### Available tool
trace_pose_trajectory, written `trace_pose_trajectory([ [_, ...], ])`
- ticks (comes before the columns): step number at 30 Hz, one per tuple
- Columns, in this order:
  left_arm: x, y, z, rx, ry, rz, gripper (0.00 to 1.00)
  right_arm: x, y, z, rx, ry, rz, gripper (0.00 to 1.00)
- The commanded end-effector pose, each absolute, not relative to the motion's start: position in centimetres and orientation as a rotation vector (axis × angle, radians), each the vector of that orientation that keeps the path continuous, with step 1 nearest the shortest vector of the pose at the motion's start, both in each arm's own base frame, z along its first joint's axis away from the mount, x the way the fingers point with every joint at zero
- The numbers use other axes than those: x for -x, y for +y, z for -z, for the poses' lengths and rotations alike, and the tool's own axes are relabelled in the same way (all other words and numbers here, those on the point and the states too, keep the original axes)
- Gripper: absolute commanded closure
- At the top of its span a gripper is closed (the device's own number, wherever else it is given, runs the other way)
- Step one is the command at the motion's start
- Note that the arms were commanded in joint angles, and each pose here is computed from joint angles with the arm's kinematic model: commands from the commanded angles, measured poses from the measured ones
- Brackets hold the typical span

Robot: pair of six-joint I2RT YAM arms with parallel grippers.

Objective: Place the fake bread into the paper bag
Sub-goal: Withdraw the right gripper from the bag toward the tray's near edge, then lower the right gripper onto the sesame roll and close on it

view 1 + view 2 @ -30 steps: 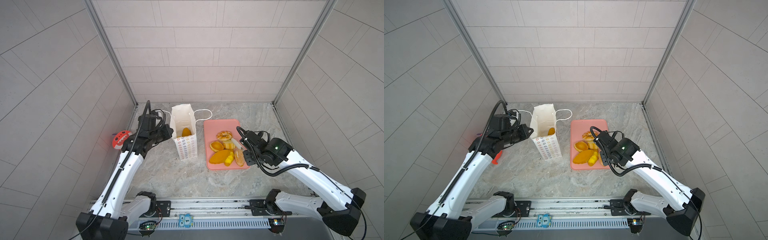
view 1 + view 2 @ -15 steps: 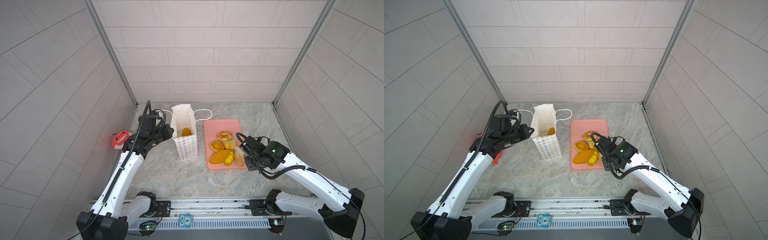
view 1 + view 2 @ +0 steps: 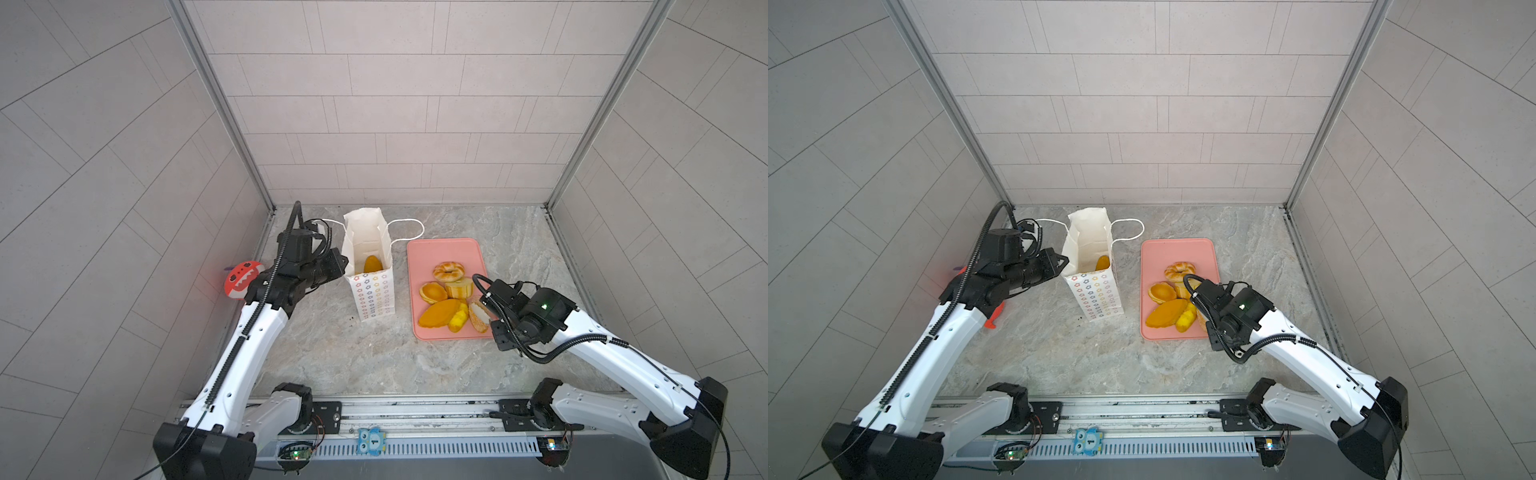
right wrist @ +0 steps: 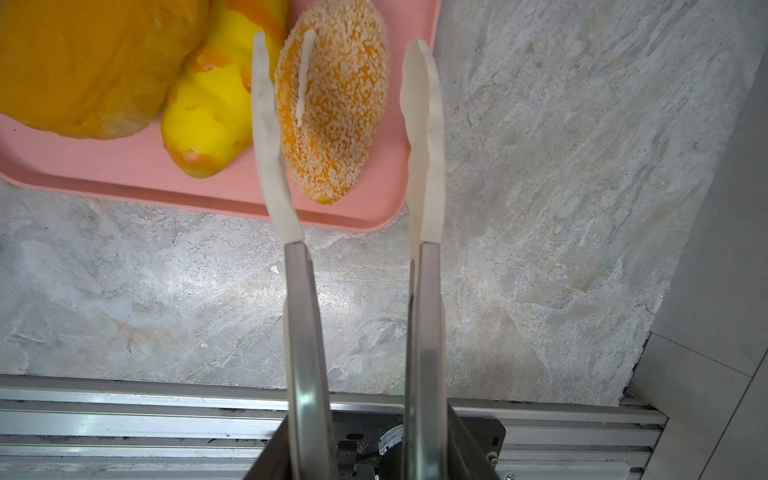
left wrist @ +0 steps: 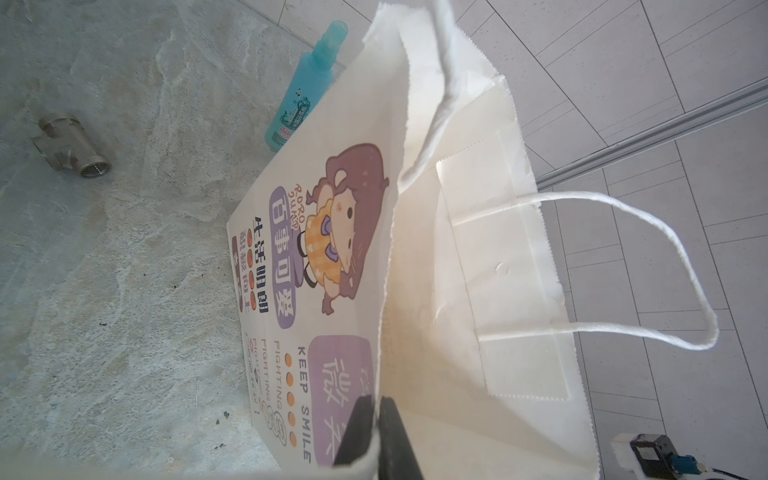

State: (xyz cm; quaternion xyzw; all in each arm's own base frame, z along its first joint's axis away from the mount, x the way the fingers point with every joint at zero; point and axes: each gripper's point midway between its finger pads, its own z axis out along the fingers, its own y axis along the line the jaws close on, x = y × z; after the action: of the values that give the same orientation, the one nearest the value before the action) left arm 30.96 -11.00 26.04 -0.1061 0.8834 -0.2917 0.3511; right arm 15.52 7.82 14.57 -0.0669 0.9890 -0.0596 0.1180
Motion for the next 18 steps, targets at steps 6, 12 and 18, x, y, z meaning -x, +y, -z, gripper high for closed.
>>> trace_pose_trajectory([
  [6, -30.9, -11.1, -25.7, 0.272, 2.29, 0.763, 0.9, -14.6, 7.4, -14.0, 0.166, 2.918, 0.176, 0.54],
  [12, -31.0, -11.1, -25.7, 0.274, 2.29, 0.764, 0.9, -14.4, 7.7, -13.1, 0.173, 2.938, 0.158, 0.54],
  [18, -31.1, -11.1, -25.7, 0.271, 2.292, 0.762, 0.9, -14.6, 8.3, -12.5, 0.183, 2.943, 0.129, 0.54],
])
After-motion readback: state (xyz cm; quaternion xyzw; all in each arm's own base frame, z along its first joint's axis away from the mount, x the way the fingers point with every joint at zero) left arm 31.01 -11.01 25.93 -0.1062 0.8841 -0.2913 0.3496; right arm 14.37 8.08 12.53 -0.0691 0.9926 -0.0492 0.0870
